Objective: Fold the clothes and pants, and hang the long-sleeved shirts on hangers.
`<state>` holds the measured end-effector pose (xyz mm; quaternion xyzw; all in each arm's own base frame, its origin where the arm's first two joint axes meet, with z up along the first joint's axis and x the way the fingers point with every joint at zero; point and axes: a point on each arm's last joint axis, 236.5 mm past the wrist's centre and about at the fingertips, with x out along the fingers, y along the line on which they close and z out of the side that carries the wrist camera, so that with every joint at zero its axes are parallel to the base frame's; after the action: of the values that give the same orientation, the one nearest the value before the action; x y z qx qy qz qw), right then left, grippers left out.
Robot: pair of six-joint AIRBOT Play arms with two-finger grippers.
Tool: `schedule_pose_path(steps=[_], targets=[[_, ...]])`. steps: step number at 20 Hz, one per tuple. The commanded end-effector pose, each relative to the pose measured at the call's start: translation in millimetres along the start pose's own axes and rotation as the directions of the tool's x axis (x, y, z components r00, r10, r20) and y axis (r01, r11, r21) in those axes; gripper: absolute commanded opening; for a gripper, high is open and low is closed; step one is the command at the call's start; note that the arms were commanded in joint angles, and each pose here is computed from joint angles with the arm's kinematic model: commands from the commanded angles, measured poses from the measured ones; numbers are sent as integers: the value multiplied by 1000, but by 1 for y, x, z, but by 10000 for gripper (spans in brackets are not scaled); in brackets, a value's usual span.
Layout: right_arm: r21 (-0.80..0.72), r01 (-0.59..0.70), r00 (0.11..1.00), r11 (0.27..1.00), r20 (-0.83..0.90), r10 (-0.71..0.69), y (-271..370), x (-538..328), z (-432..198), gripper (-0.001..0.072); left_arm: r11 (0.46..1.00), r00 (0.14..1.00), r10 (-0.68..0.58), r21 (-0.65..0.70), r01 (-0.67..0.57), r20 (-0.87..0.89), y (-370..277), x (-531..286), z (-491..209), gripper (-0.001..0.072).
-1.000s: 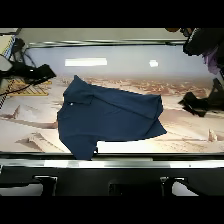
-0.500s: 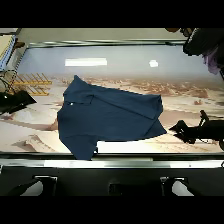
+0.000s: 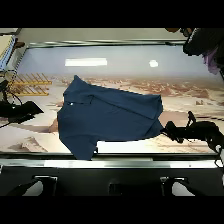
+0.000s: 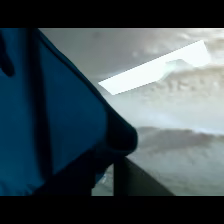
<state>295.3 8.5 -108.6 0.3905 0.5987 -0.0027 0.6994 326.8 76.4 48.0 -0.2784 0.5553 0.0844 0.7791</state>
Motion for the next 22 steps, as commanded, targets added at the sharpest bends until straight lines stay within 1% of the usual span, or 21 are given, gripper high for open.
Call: schedule_pose_path(steps=[1, 3, 6, 8, 9, 14, 16, 19, 22], targets=[[0, 13, 1000, 1000, 22, -13, 2, 5, 4, 30, 999, 1000, -8, 37, 8, -9, 1, 5, -4, 560], [-9, 7, 1000, 1000, 29, -7, 6, 1, 4, 30, 1000, 1000, -6, 22, 6, -17, 7, 19, -11, 560], [-36, -17, 1000, 999, 21, 18, 19, -11, -4, 30, 998, 998, -59, 0, 59, -30, 8, 54, -29, 560], [-62, -35, 999, 997, 7, 35, 28, -21, -12, 30, 997, 997, -62, -46, 60, -46, 16, 76, -45, 556], [-73, -42, 999, 996, 8, 42, 32, -25, -14, 30, 996, 995, -69, -55, 66, -67, 19, 85, -57, 539], [-97, -63, 997, 993, 30, 66, 46, -42, -20, 30, 996, 980, -77, -66, 66, -184, 29, 109, -109, 539], [-103, -68, 997, 992, 35, 72, 49, -47, -22, 30, 994, 976, -93, -68, 81, -199, 27, 112, -117, 539], [-113, -74, 997, 991, 24, 77, 52, -50, -27, 30, 986, 971, -158, -80, 146, -178, 14, 116, -117, 539], [-113, -79, 997, 990, 14, 82, 53, -50, -30, 30, 982, 971, -171, -109, 154, -169, 13, 122, -119, 539]])
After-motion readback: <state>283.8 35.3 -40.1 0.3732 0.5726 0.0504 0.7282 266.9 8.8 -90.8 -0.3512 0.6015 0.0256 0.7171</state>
